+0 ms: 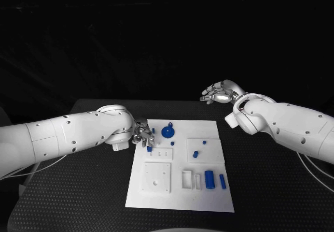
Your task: Assemble the parts on the task board
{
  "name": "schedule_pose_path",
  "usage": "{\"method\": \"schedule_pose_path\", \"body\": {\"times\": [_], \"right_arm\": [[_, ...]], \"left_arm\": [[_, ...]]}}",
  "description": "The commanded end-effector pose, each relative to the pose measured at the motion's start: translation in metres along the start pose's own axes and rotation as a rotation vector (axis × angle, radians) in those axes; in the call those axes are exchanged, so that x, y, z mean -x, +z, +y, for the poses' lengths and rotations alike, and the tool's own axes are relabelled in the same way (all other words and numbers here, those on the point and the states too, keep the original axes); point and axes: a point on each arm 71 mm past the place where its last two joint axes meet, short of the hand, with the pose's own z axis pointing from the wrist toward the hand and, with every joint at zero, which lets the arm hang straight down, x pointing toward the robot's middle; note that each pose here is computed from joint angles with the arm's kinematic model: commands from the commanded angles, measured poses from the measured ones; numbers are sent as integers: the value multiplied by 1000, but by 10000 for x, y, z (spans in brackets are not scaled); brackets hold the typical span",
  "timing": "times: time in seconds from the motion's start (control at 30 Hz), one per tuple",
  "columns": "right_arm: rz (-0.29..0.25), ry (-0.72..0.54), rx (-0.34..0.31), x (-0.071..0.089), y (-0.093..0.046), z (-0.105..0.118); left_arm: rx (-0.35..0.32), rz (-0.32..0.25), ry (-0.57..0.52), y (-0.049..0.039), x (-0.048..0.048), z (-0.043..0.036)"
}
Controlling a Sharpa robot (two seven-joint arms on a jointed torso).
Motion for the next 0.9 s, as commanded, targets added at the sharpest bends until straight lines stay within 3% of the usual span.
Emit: {"method": "schedule_pose_path", "body": {"times": [0.03, 0.23, 0.43, 0.73, 0.9], "right_arm": [[11, 2, 8, 9, -5, -5], [12, 1, 6, 26, -13, -21], [13, 4, 3, 50, -23, -43], [22, 8, -1, 62, -34, -63], [32, 9, -1, 49, -38, -58]], "left_arm": [[-50, -82, -35, -71, 117, 6], [-81, -119, -54, -179, 221, 95], [-120, -167, -5, -196, 271, 151], [-202, -291, 141, -205, 338, 92], [-201, -303, 173, -163, 295, 87]]}}
